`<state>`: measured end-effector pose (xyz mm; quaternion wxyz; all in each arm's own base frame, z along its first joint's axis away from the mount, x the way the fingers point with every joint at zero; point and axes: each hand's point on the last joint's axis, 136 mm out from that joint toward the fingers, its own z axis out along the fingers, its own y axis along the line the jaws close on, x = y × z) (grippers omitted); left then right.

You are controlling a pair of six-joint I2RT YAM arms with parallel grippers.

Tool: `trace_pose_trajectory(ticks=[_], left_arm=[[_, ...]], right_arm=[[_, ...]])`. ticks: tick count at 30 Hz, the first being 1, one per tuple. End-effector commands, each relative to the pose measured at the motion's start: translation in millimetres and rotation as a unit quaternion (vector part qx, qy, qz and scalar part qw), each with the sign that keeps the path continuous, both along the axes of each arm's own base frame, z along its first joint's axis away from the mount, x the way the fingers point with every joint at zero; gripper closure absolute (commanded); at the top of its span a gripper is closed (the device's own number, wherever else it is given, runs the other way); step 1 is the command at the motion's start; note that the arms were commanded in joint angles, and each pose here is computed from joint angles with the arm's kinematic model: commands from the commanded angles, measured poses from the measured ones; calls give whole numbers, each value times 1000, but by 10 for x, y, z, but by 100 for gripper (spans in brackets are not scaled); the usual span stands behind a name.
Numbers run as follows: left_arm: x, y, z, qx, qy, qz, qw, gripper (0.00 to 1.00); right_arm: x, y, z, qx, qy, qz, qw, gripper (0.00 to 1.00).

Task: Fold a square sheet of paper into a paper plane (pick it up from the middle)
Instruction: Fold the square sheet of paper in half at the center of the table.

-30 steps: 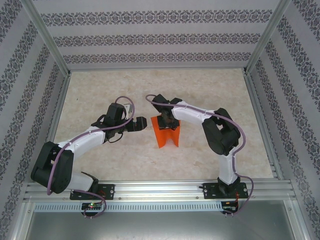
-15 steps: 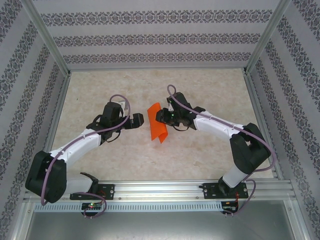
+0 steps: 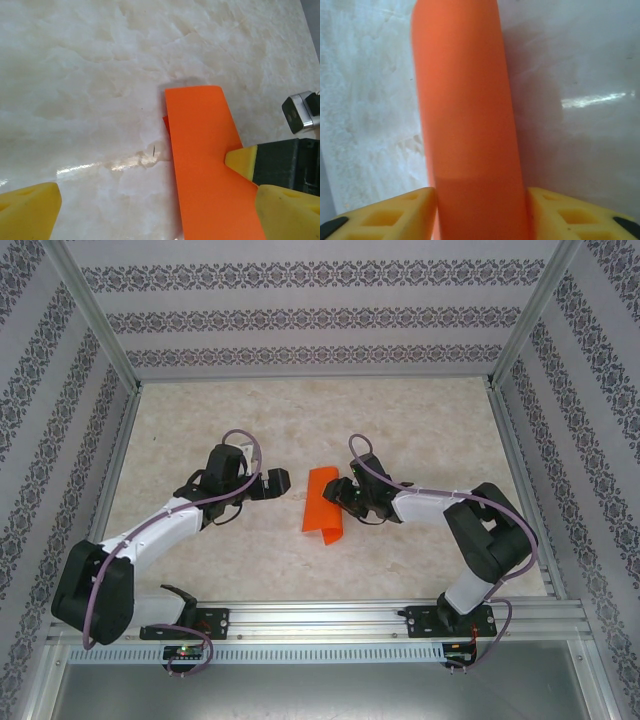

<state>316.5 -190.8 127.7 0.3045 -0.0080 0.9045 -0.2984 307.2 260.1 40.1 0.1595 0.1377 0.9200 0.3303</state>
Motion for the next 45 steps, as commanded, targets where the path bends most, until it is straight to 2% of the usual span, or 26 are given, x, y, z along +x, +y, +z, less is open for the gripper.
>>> trace_pose_trajectory(ticks=[1,7,10,14,18,24,31,36,45], left_arm=[[-17,-152,42,-18,-5,-32,999,0],[-46,-290,84,-19,-9,-60,998,0],[-59,-348,68,-15,-5,-67,998,0],[-88,-437,65,-16,-2,-78,997,0],[-111,-511,52,-16,2,-83,996,0],[-120,-529,34,-11,4,-81,997,0],[-129,-496,4,-2,7,-77,997,0],[-121,-476,-5,5,8,-75,997,0],[-36,-299,61,33,-17,-28,999,0]], right_arm=[[-4,-156,33,-49,-17,3,999,40],[-58,-378,138,-130,-21,35,991,37],[-79,-378,141,-124,-17,61,990,37],[-101,-473,62,-150,-3,76,986,38],[-149,-320,10,-127,10,126,984,38],[-156,-132,-36,-84,16,154,984,38],[-139,-39,-78,-63,23,172,983,47],[-75,-12,18,-37,11,155,987,59],[90,210,506,73,-41,72,994,64]])
